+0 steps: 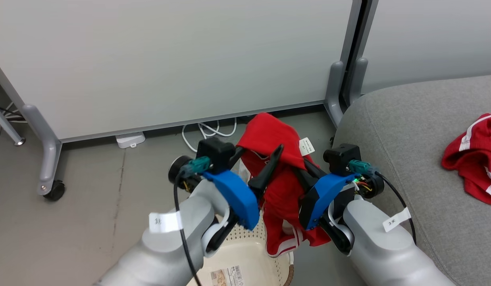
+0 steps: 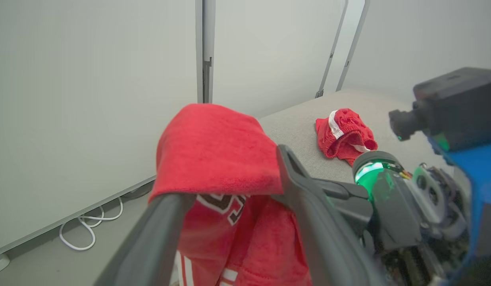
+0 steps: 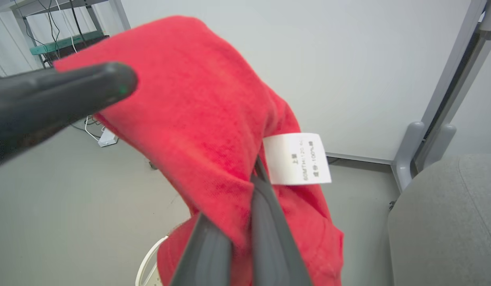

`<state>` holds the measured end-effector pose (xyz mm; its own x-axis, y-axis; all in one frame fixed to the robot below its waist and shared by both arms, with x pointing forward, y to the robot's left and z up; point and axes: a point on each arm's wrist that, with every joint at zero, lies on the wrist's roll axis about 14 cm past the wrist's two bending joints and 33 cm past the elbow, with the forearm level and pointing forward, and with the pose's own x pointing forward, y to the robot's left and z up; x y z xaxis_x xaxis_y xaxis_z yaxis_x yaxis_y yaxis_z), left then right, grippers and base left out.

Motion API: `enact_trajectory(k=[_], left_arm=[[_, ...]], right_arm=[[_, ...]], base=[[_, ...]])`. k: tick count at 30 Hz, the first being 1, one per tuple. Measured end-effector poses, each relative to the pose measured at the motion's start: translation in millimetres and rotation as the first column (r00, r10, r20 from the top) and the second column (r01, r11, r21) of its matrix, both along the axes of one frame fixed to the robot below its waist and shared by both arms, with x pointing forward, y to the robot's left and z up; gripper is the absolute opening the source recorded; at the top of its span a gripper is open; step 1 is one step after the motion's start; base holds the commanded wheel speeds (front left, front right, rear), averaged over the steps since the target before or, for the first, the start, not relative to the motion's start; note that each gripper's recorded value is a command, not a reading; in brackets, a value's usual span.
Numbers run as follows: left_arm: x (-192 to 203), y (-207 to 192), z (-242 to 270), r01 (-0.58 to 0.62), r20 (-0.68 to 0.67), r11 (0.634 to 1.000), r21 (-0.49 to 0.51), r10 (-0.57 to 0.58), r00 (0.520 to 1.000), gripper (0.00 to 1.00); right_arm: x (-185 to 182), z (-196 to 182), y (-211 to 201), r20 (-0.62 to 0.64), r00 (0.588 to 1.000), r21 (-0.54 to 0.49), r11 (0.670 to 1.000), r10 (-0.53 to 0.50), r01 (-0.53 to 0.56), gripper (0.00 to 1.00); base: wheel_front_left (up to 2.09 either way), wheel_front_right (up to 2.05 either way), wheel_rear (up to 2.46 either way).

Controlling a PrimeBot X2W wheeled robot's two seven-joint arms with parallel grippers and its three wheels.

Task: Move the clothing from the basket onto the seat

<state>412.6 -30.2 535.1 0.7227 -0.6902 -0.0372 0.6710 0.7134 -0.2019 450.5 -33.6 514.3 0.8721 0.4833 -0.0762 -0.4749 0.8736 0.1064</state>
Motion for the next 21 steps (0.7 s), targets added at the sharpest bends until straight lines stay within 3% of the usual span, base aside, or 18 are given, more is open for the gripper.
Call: enact_trajectory(k=[12, 21], left_arm=[[-16, 38, -13, -0.102, 0.021, 0.992, -0.074, 0.104, 0.994, 1.0], [-27, 71, -31, -0.188, 0.022, 0.98, -0.062, 0.19, 0.982, 1.0]], right_arm=[[1, 0, -1, 0.005, 1.0, 0.004, 1.0, -0.006, 0.006, 0.0], [2, -1, -7, 0.006, 1.0, 0.003, 1.0, -0.019, 0.019, 0.0]], base=[[0.0, 0.0, 0.0], [0.0, 0.0, 0.0]])
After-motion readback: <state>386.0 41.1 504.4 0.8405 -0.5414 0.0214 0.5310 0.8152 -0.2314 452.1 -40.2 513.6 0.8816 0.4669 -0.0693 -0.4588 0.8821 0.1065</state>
